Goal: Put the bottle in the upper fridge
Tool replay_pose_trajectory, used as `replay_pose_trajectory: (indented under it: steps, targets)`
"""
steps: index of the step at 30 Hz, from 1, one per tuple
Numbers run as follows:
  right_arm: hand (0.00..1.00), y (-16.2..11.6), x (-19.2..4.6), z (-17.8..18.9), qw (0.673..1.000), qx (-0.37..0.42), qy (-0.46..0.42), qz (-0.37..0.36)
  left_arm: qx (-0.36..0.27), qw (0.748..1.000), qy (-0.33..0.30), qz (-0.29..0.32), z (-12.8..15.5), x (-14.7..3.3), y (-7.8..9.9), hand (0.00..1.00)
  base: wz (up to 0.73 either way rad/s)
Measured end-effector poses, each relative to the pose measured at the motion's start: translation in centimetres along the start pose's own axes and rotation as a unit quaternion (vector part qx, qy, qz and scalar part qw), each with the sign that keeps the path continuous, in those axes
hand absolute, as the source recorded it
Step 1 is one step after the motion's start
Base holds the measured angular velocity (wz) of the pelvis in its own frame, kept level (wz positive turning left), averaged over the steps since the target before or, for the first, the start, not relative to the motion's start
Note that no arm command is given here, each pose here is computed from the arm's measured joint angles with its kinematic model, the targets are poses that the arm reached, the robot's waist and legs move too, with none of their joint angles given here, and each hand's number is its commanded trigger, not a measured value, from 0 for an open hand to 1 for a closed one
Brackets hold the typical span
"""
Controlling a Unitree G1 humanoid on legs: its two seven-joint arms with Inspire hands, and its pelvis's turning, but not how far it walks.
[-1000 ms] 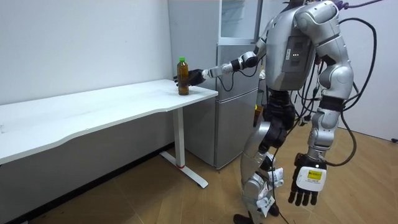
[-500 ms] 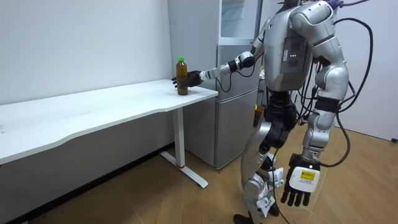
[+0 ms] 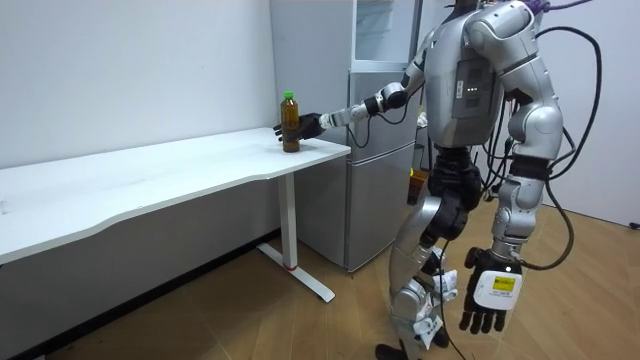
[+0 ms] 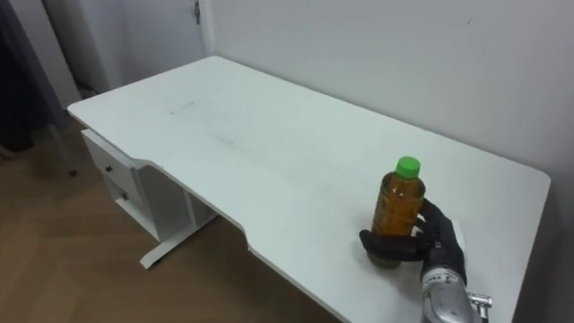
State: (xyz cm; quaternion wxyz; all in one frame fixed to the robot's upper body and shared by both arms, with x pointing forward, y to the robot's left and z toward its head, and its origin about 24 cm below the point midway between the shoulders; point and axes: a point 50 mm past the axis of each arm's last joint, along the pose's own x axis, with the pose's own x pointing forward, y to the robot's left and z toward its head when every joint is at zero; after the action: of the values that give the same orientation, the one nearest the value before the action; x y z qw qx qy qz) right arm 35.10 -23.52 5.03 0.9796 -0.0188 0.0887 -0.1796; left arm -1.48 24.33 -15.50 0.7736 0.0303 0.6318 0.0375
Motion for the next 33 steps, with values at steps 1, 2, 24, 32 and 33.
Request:
replay_pose_trajectory:
  steps: [1,2,24,32,33]
  targets:
    - [1.0,0.0,0.0,0.1,1.0,0.002,0.0,-0.001,-0.001,1.0,0.001,0.0,0.0,0.0,0.0,0.0,0.0]
    - [1.0,-0.2,0.1,0.2,1.0,0.007,-0.001,-0.006,-0.01,1.0,0.0,-0.001,0.0,0.0,0.0,0.0,0.0]
    - [1.0,1.0,-0.3,1.9,0.999,-0.002,-0.026,0.037,-0.024,1.0,-0.012,0.01,0.0,-0.1,0.4,0.0,-0.05]
    - [1.0,3.6,-4.9,5.7,0.976,-0.012,-0.169,0.139,-0.034,0.999,-0.009,0.022,-0.5,-0.2,0.9,0.0,-0.18]
    - [1.0,3.9,-5.7,6.3,0.969,-0.01,-0.191,0.153,-0.035,0.999,-0.009,0.022,-0.6,-0.2,0.8,0.0,-0.36]
